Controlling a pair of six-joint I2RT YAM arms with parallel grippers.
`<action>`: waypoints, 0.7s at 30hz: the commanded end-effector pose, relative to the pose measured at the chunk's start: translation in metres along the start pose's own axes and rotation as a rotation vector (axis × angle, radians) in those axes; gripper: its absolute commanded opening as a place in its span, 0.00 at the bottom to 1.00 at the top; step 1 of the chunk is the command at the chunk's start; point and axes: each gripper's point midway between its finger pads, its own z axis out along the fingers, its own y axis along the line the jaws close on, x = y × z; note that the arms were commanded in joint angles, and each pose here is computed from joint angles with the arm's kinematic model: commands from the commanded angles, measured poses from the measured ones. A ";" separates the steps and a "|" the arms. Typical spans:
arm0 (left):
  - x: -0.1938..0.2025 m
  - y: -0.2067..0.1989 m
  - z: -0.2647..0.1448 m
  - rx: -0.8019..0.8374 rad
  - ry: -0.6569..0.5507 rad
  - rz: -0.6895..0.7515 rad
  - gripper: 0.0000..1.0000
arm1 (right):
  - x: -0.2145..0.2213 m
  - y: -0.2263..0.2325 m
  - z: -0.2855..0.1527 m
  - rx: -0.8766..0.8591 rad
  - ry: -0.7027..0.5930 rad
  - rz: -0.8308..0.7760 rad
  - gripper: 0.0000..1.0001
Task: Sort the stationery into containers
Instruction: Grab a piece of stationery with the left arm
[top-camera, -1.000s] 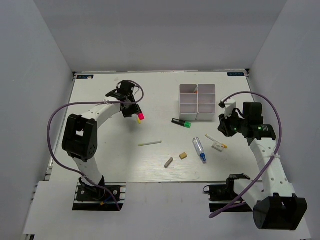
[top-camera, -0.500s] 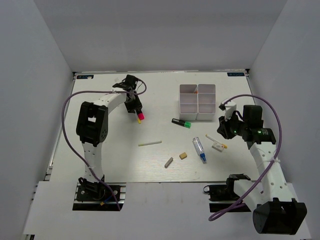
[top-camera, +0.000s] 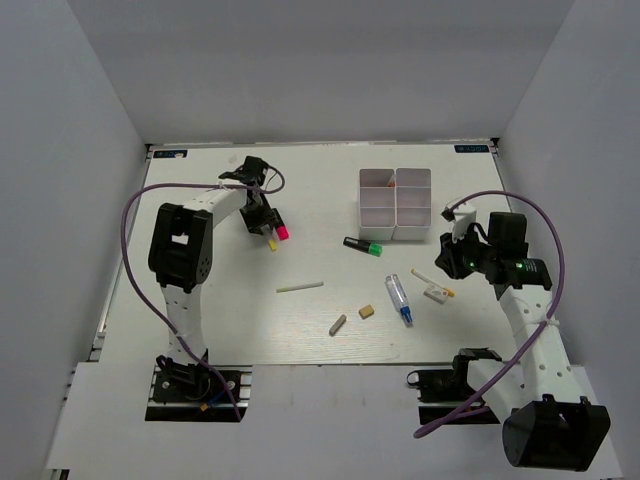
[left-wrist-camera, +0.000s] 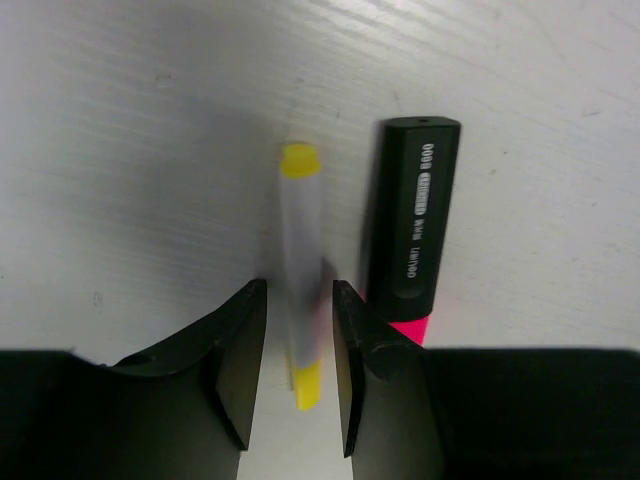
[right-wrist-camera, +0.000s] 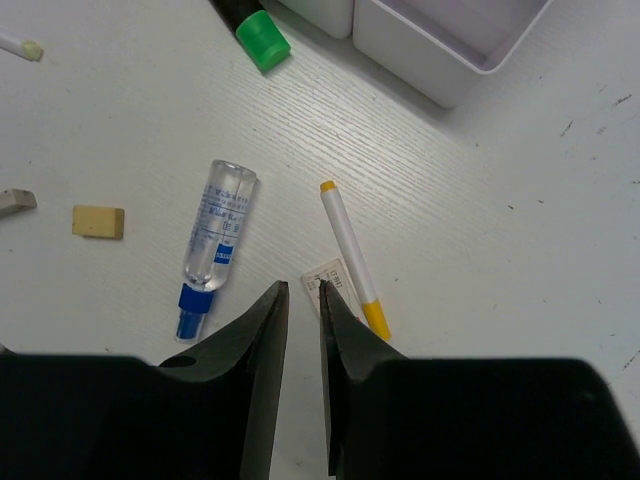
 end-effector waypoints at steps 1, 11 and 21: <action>-0.021 -0.006 -0.028 0.036 -0.071 -0.015 0.43 | -0.006 0.000 -0.001 -0.002 -0.034 -0.001 0.25; -0.025 -0.004 -0.023 -0.014 -0.045 0.018 0.46 | -0.003 0.002 -0.002 -0.006 -0.041 0.015 0.25; 0.009 0.033 -0.004 -0.149 0.071 0.112 0.49 | -0.005 0.005 -0.003 -0.017 -0.050 0.024 0.29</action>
